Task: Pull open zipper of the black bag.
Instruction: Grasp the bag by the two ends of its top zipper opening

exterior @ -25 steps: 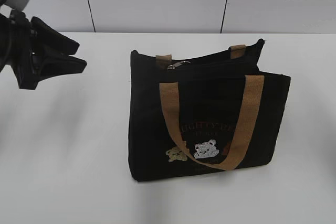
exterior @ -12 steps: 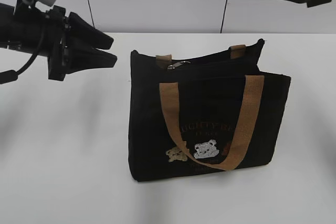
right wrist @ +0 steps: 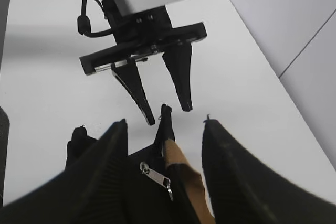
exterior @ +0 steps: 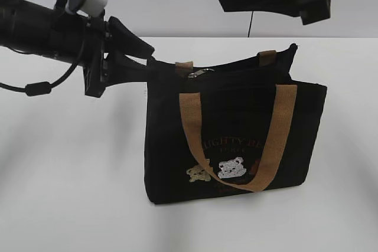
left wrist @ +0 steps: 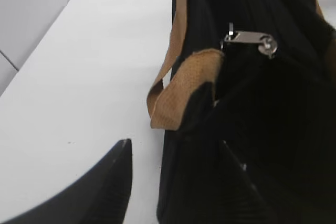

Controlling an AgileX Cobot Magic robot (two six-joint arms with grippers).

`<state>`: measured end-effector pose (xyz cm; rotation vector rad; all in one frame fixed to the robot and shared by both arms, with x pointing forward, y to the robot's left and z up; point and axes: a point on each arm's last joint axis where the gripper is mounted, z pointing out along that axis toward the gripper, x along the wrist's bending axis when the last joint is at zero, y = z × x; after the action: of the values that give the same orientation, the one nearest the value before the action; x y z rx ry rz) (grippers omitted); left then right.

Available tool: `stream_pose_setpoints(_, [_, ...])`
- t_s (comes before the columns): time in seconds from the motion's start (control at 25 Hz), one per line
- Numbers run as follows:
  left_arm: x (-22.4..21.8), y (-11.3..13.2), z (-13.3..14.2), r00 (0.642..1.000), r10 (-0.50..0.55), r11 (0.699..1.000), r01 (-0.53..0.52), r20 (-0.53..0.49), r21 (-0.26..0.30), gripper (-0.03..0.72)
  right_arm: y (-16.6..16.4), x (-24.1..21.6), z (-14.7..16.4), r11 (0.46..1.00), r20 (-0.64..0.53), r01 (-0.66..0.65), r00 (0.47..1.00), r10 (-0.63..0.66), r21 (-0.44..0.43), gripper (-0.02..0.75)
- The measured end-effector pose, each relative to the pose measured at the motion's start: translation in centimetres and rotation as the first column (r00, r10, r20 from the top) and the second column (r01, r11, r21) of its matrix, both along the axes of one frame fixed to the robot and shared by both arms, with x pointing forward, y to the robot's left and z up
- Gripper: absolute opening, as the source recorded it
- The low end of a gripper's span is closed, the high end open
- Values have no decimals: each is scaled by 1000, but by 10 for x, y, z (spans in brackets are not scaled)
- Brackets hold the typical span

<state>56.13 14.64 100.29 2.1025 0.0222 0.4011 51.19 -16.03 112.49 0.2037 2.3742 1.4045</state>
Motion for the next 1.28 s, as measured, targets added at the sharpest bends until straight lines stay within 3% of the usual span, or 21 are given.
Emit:
stream_pose_setpoints(0.16, [5,-1,-12,1000,-11,1000,11,-21,13,387,4,-1,0,1000,5,-6,1000,6,0,357])
stream_pose_setpoints(0.4, [8,-3,-6,1000,3,1000,-3,-11,-16,373,5,0,-3,1000,-31,-3,1000,3,6,357])
stream_pose_setpoints(0.48, [8,-4,-6,1000,-2,1000,2,-11,-18,319,6,2,-8,1000,-56,-7,998,6,-3,357])
stream_pose_setpoints(0.68, [7,-5,-6,1000,-10,1000,10,-12,-22,74,5,6,-10,998,-83,-14,996,8,-61,354])
stream_pose_setpoints(0.72, [7,-5,-6,1000,-11,1000,11,-11,-21,59,6,9,-7,997,-96,-15,995,7,-75,345])
stream_pose_setpoints(0.96, [7,-5,-6,1000,-17,1000,17,-13,-24,60,10,28,5,967,-178,-148,978,111,-208,293])
stream_pose_setpoints(1.28, [7,-5,-6,1000,-18,1000,18,-13,-25,60,31,44,7,892,-133,-239,970,203,-385,290])
